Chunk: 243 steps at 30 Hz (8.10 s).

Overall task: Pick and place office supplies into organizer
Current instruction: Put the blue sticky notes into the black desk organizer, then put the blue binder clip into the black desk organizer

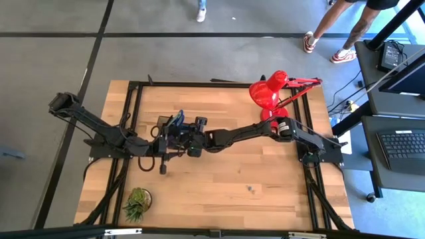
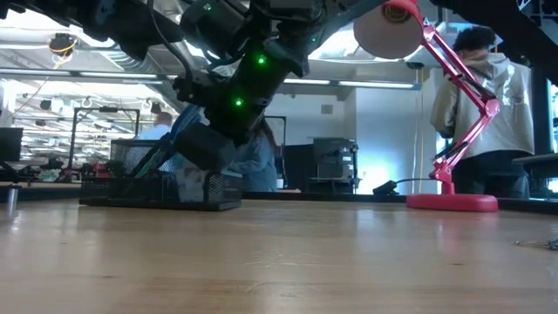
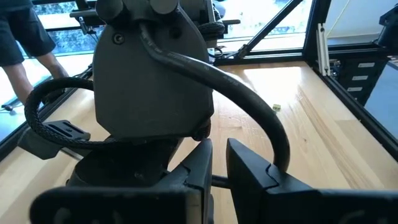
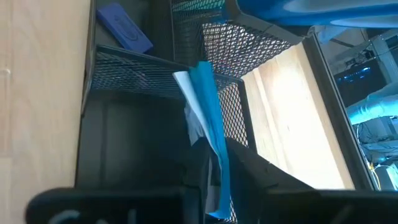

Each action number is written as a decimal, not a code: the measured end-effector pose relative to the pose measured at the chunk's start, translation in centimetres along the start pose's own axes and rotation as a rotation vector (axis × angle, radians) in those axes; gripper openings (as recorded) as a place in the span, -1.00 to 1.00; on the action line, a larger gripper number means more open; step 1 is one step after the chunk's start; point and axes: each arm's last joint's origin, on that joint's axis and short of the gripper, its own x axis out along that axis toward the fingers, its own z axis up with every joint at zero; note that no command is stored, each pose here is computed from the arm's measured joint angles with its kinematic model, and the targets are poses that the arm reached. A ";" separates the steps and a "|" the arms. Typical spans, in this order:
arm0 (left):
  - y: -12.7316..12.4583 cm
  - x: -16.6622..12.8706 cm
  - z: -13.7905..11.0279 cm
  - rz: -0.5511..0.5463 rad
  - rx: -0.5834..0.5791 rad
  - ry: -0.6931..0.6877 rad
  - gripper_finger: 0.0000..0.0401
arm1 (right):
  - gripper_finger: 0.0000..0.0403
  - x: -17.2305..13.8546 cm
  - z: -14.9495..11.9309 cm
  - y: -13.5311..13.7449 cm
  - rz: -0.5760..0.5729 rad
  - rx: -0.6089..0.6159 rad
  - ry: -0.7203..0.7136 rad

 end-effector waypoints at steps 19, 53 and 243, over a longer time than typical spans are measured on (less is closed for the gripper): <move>0.0 0.0 0.0 -0.002 -0.001 0.000 -0.79 | -0.32 -0.2 0.0 0.5 0.076 -0.024 -0.010; -0.2 0.0 -0.8 -0.046 -0.048 0.080 -0.79 | -0.16 -17.8 -1.8 4.3 0.202 -0.095 0.264; -3.1 5.9 -1.1 -0.285 0.060 0.098 -0.70 | -0.68 -20.9 -16.1 10.4 0.384 0.478 0.676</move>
